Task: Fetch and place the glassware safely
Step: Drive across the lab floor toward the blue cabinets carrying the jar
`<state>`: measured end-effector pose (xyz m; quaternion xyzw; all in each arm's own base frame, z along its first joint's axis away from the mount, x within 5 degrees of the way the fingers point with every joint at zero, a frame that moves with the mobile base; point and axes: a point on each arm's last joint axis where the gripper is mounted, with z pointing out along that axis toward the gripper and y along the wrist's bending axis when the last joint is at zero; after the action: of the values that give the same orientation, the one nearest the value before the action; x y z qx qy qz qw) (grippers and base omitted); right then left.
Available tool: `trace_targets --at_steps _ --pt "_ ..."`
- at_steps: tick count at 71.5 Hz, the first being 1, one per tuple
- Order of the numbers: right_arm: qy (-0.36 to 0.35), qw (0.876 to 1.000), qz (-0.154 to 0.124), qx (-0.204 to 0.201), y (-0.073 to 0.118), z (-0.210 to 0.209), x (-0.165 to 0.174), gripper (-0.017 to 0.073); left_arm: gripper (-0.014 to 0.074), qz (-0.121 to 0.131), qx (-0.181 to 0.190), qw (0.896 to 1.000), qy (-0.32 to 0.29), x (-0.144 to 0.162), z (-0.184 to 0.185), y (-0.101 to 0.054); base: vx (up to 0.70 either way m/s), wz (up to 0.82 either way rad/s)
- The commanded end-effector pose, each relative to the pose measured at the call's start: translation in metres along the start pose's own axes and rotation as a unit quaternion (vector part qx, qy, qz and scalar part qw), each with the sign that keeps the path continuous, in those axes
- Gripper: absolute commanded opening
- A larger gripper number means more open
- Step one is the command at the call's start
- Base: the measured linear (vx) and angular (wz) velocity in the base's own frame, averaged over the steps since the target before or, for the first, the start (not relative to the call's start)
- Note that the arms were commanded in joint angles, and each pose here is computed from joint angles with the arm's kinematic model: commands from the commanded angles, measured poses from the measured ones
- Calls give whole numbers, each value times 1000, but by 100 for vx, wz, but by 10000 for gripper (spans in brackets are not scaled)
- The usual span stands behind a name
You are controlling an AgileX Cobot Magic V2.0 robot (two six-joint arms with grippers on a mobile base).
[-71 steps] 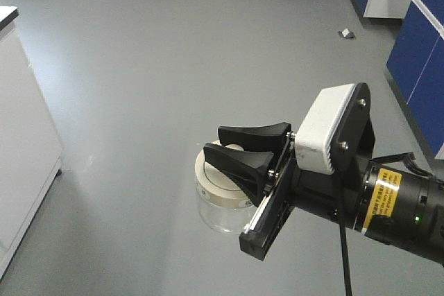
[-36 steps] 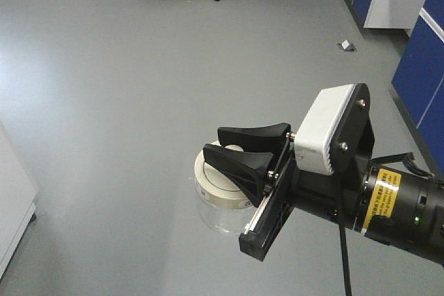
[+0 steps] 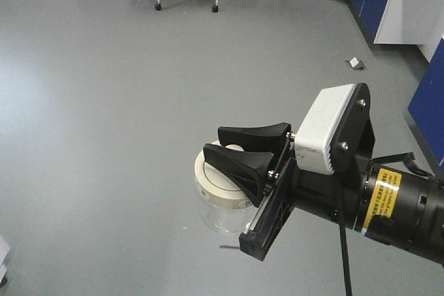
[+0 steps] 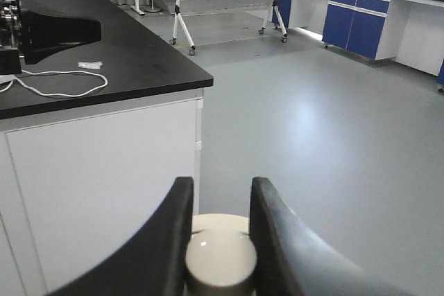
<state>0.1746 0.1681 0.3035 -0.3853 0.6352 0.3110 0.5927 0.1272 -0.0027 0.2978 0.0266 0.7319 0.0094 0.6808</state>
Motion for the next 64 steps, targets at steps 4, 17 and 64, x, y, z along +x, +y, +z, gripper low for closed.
trace_targets --at_steps 4,17,64 --pt "-55 998 -1 -15 3 -4 -21 0 -7 -9 4 999 -48 -15 0 -1 50 -6" --pt "-54 998 -1 -14 3 -4 -21 0 -7 -9 4 999 -48 -15 0 -1 50 -8" --pt "-53 998 -2 -14 3 -4 -21 0 -7 -9 4 999 -48 -15 0 -1 53 -8"
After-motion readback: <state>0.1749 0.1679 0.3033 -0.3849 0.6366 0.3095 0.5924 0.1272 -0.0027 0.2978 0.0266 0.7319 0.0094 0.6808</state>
